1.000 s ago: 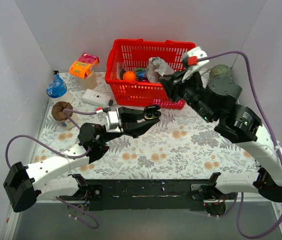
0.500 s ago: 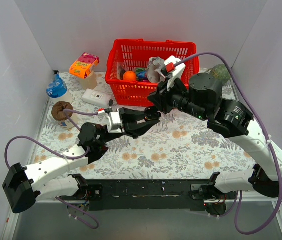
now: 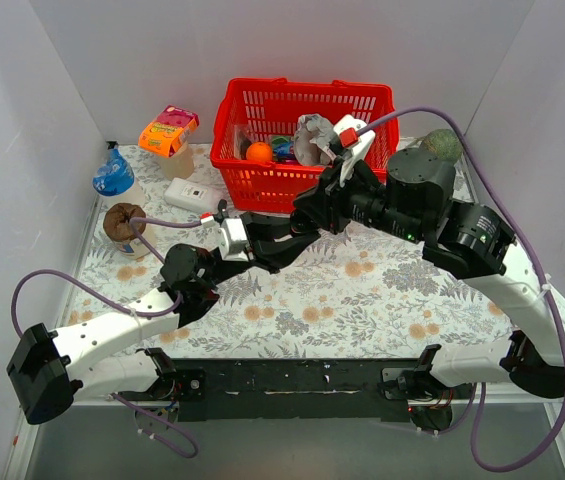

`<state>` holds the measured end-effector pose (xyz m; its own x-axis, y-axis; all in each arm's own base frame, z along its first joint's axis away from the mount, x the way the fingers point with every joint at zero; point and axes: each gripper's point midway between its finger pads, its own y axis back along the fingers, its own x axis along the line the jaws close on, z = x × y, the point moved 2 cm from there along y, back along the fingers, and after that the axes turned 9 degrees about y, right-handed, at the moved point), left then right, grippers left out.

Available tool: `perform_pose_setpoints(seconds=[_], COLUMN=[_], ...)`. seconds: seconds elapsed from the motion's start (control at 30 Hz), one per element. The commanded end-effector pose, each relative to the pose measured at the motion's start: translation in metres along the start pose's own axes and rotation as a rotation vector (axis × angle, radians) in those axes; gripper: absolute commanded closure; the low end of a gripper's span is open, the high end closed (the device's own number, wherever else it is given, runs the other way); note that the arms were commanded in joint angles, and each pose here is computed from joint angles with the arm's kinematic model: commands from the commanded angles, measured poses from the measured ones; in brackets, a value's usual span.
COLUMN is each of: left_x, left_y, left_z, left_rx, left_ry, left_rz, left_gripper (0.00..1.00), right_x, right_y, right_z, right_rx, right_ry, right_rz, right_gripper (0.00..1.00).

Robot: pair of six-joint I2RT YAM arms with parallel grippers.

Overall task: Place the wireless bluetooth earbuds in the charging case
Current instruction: Close the charging case.

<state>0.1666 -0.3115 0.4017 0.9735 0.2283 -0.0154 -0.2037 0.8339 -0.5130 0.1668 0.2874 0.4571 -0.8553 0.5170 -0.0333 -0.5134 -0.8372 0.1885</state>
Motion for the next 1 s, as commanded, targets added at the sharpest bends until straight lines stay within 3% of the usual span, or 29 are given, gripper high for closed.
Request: perform_pose_setpoints(seconds=[0.0, 0.27, 0.63, 0.67, 0.7, 0.8, 0.9, 0.97], left_x=[0.007, 0.01, 0.014, 0.015, 0.016, 0.028, 0.041, 0.044], left_y=[-0.008, -0.008, -0.008, -0.008, -0.007, -0.003, 0.01, 0.02], left_z=[0.035, 0.041, 0.042, 0.041, 0.037, 0.015, -0.034, -0.072], left_rx=[-0.099, -0.116, -0.118, -0.115, -0.105, -0.044, 0.09, 0.189], left_ry=[-0.052, -0.068, -0.078, -0.074, -0.068, 0.013, 0.222, 0.319], left_rz=[0.04, 0.062, 0.089, 0.094, 0.1, 0.177, 0.312, 0.357], left_gripper=[1.0, 1.0, 1.0, 1.0, 1.0, 1.0, 1.0, 1.0], right_x=[0.006, 0.008, 0.002, -0.001, -0.005, -0.034, -0.054, -0.061], right_y=[0.009, 0.009, 0.021, 0.022, 0.023, 0.039, 0.056, 0.052], right_z=[-0.01, -0.026, -0.024, -0.022, -0.024, -0.017, -0.036, -0.062], right_rx=[0.038, 0.088, 0.065, 0.052, 0.049, -0.06, -0.113, -0.074], right_ry=[-0.008, -0.018, -0.042, -0.051, -0.072, -0.12, -0.148, -0.162], right_rz=[0.03, 0.038, -0.003, -0.024, -0.057, -0.252, -0.386, -0.446], right_gripper=[0.8, 0.86, 0.97, 0.93, 0.82, 0.63, 0.59, 0.59])
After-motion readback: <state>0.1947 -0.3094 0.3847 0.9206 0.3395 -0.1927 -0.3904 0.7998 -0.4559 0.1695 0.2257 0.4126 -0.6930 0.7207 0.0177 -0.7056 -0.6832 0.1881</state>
